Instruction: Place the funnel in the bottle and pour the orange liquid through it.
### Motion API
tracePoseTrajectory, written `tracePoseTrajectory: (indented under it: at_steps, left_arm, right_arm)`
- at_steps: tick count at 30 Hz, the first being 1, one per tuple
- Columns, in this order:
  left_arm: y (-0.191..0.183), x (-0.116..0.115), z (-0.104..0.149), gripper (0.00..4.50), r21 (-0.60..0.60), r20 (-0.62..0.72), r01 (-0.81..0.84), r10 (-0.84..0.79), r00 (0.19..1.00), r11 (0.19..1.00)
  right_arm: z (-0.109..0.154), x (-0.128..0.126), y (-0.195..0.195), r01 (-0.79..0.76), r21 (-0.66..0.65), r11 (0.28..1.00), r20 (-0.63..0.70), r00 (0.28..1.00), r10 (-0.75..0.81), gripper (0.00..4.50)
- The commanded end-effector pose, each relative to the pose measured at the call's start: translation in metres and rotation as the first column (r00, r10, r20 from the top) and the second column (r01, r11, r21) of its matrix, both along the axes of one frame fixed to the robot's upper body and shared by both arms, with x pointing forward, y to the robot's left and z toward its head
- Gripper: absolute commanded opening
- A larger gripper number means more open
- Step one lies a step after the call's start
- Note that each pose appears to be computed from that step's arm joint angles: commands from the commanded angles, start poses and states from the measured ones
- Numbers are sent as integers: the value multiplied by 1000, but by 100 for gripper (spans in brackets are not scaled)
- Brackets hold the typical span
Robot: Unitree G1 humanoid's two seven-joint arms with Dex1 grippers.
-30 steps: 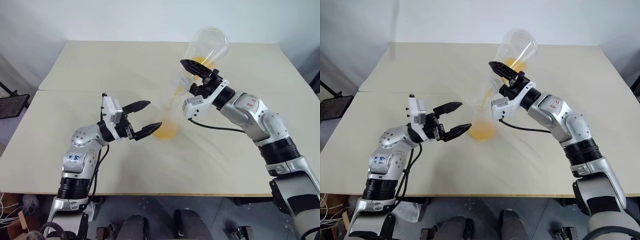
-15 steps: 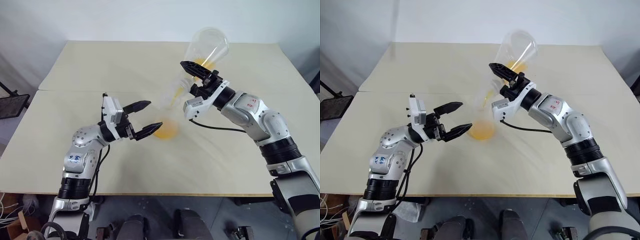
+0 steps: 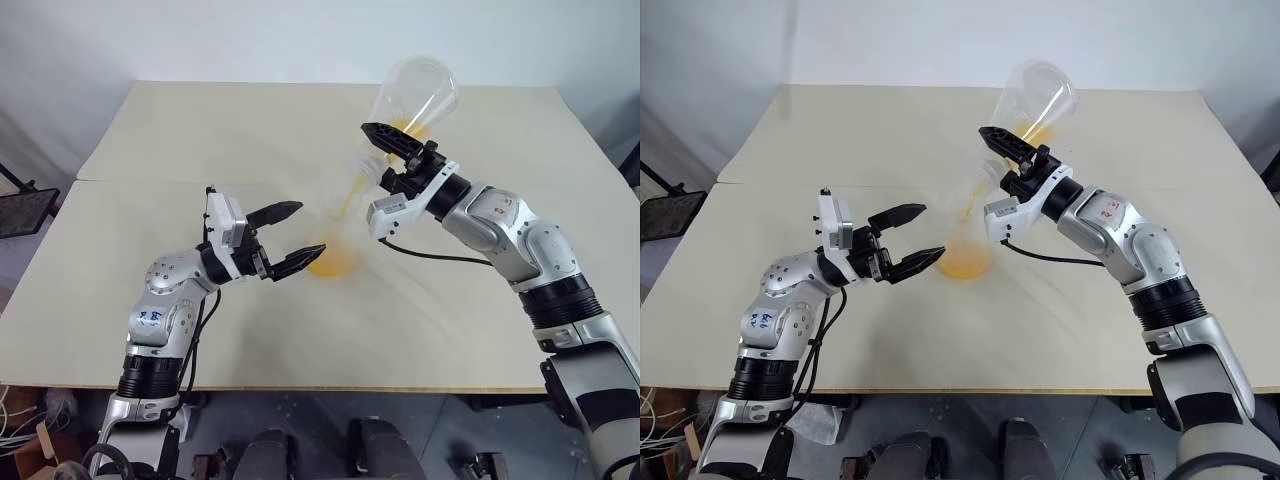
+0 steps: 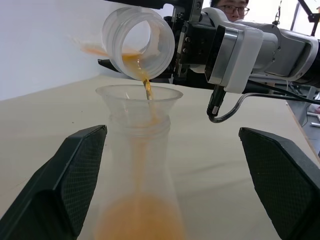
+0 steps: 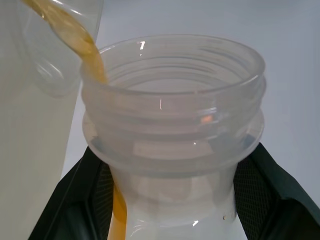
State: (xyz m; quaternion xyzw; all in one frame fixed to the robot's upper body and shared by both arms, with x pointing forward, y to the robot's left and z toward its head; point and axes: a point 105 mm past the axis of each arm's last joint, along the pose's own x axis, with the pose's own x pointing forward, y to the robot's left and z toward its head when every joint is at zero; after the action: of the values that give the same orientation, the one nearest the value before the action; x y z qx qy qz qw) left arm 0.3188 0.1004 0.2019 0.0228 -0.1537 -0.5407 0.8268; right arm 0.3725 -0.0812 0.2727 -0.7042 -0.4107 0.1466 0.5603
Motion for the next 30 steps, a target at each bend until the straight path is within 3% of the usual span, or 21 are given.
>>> tracePoseTrajectory:
  at_steps: [1,30]
  left_arm:
    - [-2,-5,20,450,-18,80,18,-17,997,1000]
    - [-3,-5,20,450,-22,81,13,-12,997,1000]
  right_arm:
    - [13,-4,-3,-6,32,999,51,999,4,272]
    - [10,-2,1,-19,34,999,34,999,18,272]
